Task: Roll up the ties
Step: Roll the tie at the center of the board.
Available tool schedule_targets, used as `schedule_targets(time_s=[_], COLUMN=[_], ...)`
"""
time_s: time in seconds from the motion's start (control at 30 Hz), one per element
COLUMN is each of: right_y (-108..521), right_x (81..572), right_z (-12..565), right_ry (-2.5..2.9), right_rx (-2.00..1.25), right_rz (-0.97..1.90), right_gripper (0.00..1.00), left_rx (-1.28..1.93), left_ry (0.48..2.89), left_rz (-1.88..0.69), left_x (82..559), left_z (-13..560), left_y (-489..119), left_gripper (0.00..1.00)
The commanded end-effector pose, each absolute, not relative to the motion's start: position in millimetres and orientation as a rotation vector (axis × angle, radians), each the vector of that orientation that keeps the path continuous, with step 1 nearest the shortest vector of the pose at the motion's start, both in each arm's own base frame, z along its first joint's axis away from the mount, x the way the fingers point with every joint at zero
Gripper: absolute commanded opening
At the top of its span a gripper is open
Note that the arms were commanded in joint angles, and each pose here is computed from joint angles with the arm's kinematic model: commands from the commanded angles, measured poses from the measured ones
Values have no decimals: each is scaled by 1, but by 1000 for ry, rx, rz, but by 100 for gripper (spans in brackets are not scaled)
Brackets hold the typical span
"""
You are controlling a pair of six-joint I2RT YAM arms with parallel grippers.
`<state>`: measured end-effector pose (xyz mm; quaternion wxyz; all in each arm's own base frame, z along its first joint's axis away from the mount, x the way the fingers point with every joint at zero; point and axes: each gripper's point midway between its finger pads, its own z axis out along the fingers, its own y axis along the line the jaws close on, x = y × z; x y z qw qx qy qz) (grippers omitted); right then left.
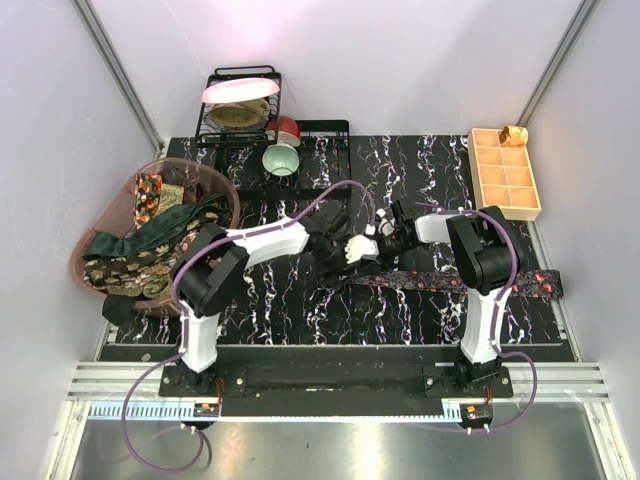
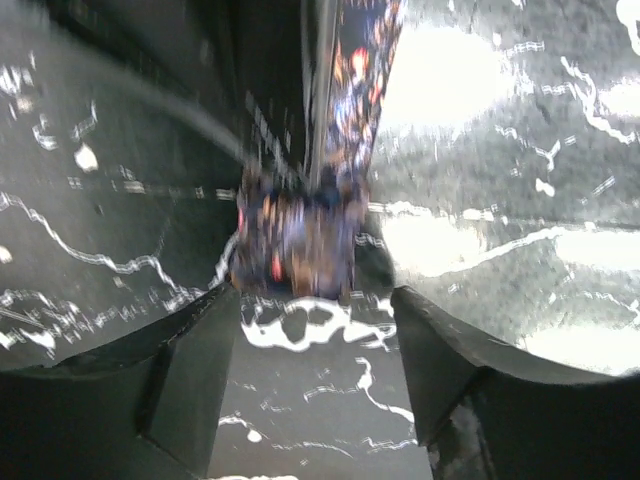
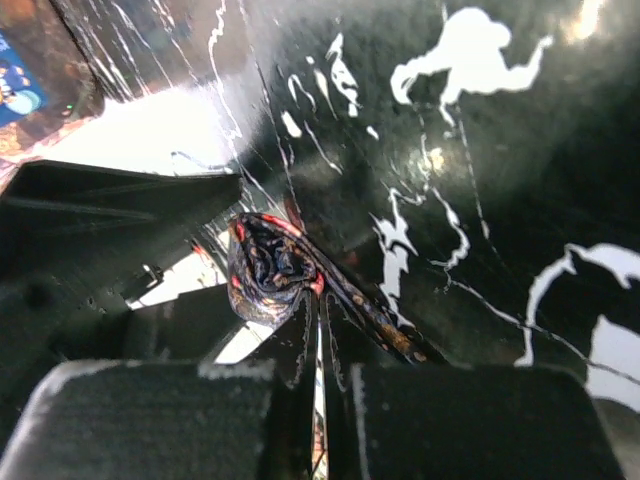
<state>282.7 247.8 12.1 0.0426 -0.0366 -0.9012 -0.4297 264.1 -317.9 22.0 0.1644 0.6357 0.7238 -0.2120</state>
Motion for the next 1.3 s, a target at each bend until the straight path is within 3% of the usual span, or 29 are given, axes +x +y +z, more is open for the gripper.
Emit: schedule_targets(time_s=[0.0, 0.37, 0.63, 0.77, 1.07, 1.27], right_y=[237, 226, 224, 225, 232, 237], right_x=[288, 289, 288, 287, 287, 295], right_z=[8, 1, 0, 0, 5, 41], right_ry=[-2891, -2990, -3005, -3006, -2965, -2890], right_rx=[-34, 52, 68, 70, 53, 4], right_rz=[-1183, -1036, -1024, -1033, -1099, -1289], right_gripper=[0, 0, 0, 0, 0, 24], left_rx=[1673, 1633, 1598, 1580, 1635, 1724], left_ry=[2044, 1788, 1817, 1861, 1894, 2009], left_rz=[-727, -961, -1023, -1021, -900, -707], left_x=[268, 267, 268, 269, 269, 263], left_z=[38, 42, 29, 19, 9, -2], left_y=[-319, -343, -352, -351, -345, -331], left_gripper=[71, 75, 73, 68, 41, 30])
